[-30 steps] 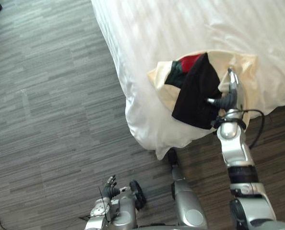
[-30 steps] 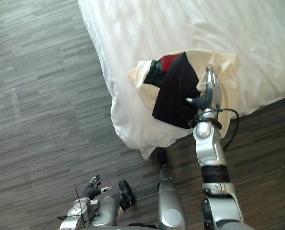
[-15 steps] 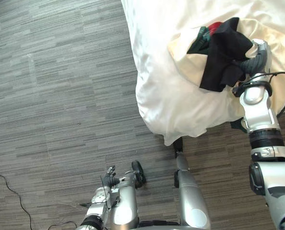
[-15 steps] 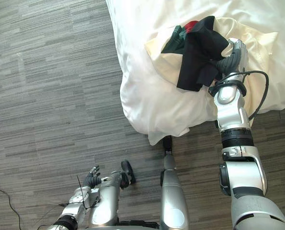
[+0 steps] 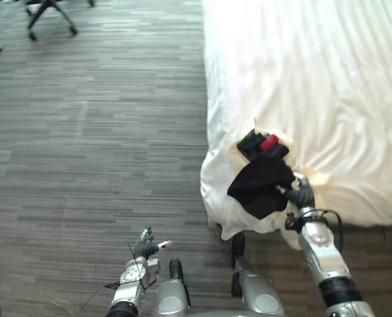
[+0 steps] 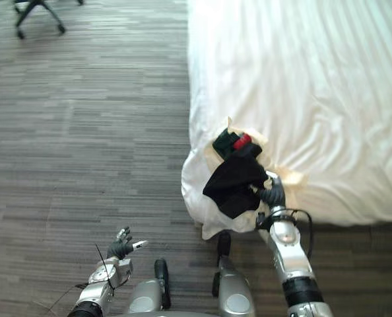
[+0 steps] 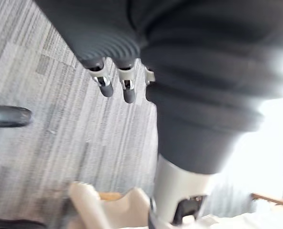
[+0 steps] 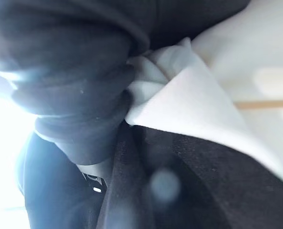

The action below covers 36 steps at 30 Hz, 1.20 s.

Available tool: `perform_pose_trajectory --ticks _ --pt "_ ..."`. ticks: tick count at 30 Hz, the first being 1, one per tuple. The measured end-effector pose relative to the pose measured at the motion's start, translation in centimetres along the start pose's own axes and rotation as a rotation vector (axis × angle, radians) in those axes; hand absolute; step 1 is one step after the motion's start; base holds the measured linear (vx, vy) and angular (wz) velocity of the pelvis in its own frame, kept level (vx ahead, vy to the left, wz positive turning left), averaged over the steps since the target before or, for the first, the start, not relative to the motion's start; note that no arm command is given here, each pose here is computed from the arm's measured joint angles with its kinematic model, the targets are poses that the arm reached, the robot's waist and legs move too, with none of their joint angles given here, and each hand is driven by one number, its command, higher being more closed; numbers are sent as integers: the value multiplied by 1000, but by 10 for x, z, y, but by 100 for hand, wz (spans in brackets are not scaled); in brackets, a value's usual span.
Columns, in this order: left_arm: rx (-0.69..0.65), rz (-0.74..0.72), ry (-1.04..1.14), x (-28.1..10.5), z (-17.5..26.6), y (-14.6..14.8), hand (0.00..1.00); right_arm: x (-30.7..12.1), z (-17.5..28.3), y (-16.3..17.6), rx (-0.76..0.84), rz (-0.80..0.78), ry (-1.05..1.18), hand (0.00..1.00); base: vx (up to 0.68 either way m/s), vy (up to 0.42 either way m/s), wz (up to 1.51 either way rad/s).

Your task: Tidy the bed and pick cloth on bed and put in laundry

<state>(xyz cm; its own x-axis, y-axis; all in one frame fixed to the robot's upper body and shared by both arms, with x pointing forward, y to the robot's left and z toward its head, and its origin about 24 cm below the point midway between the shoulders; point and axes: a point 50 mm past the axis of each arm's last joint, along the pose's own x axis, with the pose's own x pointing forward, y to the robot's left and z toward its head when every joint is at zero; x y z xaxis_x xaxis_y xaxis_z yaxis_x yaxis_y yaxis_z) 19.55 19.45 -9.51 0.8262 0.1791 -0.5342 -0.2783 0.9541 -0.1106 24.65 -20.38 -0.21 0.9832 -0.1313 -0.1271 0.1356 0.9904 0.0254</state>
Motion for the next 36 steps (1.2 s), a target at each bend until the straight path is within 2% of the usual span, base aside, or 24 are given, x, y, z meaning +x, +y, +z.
perform_pose_trajectory --ticks 5,7,12,16,21,27,29,34,35,36 --pt "-185 -12 -75 -9 8 -19 0 -9 -27 5 3 13 110 100 24 201 229" --pt "-187 -7 -89 -11 9 -16 0 -10 -30 14 -24 60 123 100 166 437 205" --pt "-156 68 -77 -20 2 13 0 -14 -39 48 35 145 165 100 248 394 166" --pt "-124 62 -58 -23 -3 17 0 -26 -50 59 71 168 212 100 378 261 216" --pt "-114 32 -33 -27 -11 8 0 -48 -63 54 85 152 263 100 312 -28 225" --pt "-104 -36 -19 -28 -15 -12 0 -68 -79 33 82 59 339 100 300 -274 249" --pt "-87 -27 -41 -27 -10 -5 0 -79 -84 33 119 30 358 100 232 -389 220" --pt "-198 -32 -9 -38 -25 -26 0 -78 -79 29 131 2 340 100 105 -256 120" --pt "-118 26 124 -39 -51 1 0 -92 -111 13 95 -75 498 100 30 -86 69" --pt "-118 26 124 -39 -51 1 0 -92 -111 13 95 -75 498 100 0 0 0"
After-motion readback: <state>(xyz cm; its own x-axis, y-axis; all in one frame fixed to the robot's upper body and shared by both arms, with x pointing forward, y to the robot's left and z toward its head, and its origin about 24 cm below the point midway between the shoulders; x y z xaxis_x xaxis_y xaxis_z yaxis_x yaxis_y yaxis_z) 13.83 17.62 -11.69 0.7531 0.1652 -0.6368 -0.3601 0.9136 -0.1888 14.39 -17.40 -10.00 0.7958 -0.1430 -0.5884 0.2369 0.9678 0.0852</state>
